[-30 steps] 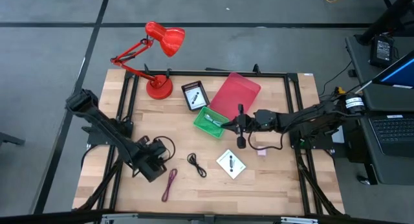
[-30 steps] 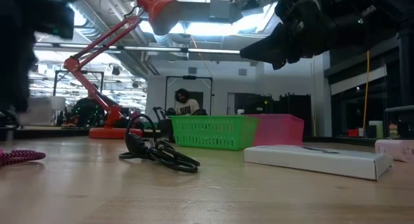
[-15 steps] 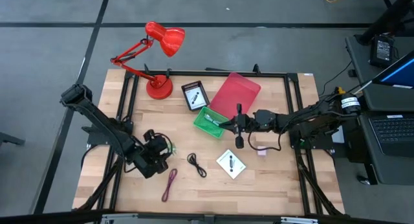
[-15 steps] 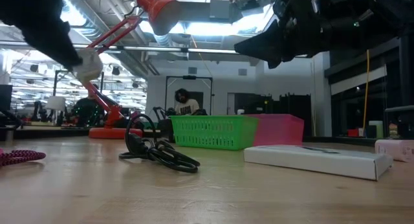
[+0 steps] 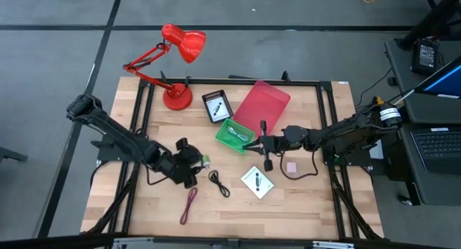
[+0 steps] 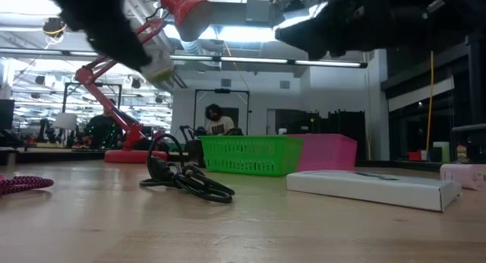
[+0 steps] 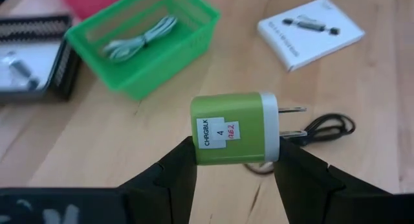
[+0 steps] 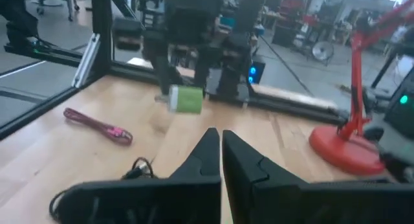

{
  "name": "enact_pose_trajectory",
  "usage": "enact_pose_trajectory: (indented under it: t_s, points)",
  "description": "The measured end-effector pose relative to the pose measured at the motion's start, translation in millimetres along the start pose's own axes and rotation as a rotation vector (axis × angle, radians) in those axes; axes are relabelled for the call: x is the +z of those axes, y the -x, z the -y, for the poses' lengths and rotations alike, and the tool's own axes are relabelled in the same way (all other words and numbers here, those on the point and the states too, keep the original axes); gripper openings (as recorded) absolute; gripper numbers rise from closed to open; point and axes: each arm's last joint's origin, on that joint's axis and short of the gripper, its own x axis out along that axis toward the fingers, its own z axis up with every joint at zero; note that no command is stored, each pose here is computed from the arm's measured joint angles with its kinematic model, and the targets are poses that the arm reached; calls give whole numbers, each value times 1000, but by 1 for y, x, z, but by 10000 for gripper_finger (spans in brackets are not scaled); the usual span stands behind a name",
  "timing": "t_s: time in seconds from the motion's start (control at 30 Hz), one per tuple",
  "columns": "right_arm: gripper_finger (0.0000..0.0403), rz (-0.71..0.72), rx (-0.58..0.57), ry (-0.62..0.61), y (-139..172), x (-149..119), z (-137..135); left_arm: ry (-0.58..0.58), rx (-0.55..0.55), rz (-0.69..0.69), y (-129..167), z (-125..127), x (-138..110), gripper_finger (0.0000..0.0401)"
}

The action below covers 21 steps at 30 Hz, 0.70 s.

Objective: Pick and place items into bin
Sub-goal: Put the green charger adapter into the red bin

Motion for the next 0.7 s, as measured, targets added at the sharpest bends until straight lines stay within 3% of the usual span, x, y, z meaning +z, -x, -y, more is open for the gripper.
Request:
enact_pose_trajectory:
  t_s: [0.3, 0.7]
  points:
    - [11, 9, 49, 160, -6, 13, -12, -65, -130, 61, -13, -10, 26, 168]
    - [106, -65, 103, 284, -36, 11, -24, -54, -226, 56, -25, -28, 42, 168]
